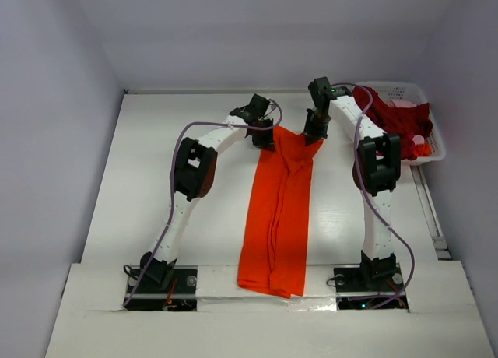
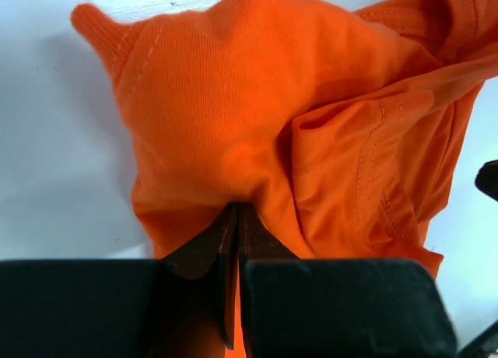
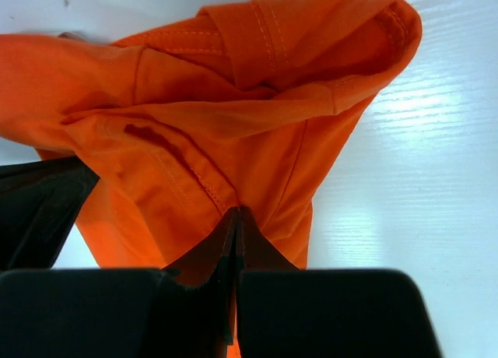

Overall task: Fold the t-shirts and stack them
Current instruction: Rotate the tshirt 90 degrees

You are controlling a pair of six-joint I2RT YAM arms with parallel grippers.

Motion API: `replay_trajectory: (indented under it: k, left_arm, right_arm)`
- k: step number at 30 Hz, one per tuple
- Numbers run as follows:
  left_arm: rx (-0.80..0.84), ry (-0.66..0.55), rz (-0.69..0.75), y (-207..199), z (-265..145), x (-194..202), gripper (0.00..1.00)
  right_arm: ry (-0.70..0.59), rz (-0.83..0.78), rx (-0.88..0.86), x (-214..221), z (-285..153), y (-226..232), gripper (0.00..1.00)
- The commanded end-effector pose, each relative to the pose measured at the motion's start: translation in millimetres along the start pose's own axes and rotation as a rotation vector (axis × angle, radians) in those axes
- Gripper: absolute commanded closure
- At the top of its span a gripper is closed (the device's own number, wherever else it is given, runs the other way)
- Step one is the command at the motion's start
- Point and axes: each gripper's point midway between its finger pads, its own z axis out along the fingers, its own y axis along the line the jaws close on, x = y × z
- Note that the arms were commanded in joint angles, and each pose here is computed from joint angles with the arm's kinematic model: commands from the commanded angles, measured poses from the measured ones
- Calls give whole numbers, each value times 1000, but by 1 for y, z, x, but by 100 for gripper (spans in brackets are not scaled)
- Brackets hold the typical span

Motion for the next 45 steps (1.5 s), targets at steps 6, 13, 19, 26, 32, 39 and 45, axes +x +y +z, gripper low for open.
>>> replay_trajectory:
  k: [6,13,19,26,32,39,45]
  left_arm:
    - [26,40,-3,2,11,2,100]
    - [-49,51,-99,40,15,3,100]
    - [-131,47,-170,77,10,1,100]
    - [-177,25,-234,108,2,-7,100]
    - [-190,14,-281,133,2,-16,100]
    - [-204,-13,-306,157,-1,-35,100]
    - [-184,-35,-303,169,-3,-53,100]
  right_arm:
    - [-27,-10,-50,-6,-1,13,100]
    - [-38,-12,-65,-10,-7,17,100]
    - [-42,-27,-88,-9,-13,31,100]
    - [-39,-32,-101,-7,-15,37,100]
    - [-43,-39,-114,-3,-17,41,100]
    - [-42,-49,-123,3,-19,43,100]
    - [-52,-62,-152,5,-29,51,100]
